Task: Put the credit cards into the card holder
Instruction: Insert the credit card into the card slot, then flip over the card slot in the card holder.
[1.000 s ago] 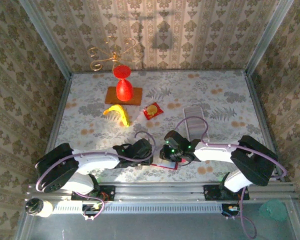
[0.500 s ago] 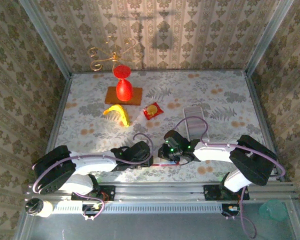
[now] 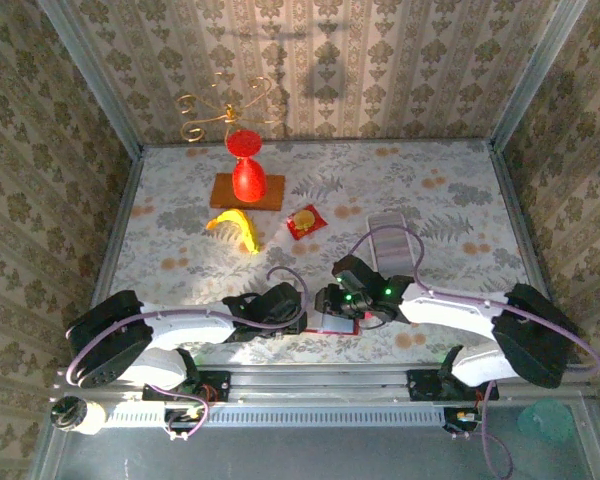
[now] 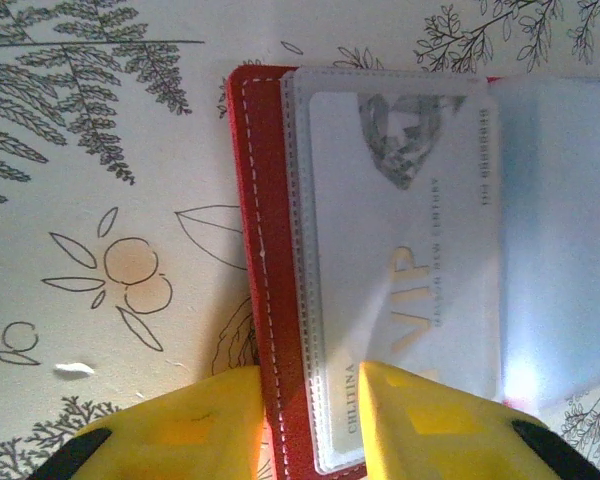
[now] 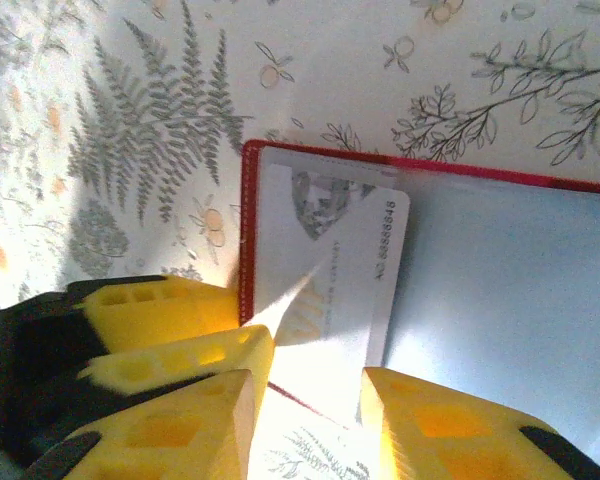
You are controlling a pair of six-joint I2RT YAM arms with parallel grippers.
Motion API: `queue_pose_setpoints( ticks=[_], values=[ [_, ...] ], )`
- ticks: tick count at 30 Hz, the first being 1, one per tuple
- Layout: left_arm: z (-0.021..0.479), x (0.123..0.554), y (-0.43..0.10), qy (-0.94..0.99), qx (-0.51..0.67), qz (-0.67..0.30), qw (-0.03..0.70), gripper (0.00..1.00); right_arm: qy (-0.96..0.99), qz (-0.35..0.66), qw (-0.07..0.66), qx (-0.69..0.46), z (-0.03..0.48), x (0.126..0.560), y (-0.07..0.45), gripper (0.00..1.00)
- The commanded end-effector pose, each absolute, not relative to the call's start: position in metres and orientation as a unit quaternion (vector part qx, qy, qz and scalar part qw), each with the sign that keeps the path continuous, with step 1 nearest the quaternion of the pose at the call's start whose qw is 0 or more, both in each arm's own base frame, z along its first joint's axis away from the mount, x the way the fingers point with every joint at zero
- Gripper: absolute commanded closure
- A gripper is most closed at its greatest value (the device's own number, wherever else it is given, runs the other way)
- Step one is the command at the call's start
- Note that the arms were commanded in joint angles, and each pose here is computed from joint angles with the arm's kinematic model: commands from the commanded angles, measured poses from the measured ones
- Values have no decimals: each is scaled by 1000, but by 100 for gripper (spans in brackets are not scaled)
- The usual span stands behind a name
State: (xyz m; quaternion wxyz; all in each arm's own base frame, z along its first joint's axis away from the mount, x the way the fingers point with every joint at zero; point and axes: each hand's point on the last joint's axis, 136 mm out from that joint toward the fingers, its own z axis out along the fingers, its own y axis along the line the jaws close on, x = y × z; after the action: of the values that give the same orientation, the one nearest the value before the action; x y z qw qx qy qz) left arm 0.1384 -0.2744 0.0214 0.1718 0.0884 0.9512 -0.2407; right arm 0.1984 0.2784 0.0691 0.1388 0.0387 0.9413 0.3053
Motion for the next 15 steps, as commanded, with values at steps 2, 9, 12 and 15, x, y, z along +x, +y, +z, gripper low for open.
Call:
queue_pose_setpoints(
  ticks=[2,9,12,15],
  values=[
    [0,118,-260,966,105,-204,122,70,955,248,156,41,67,193,249,61],
    [-3,116,-259,967,108,-199,118,70,955,242,155,71,55,184,232,57],
    [-4,116,-260,967,109,-198,116,71,955,245,151,75,50,183,232,55],
    [-4,115,-261,967,111,-196,115,71,956,245,145,74,46,183,235,55]
  ],
)
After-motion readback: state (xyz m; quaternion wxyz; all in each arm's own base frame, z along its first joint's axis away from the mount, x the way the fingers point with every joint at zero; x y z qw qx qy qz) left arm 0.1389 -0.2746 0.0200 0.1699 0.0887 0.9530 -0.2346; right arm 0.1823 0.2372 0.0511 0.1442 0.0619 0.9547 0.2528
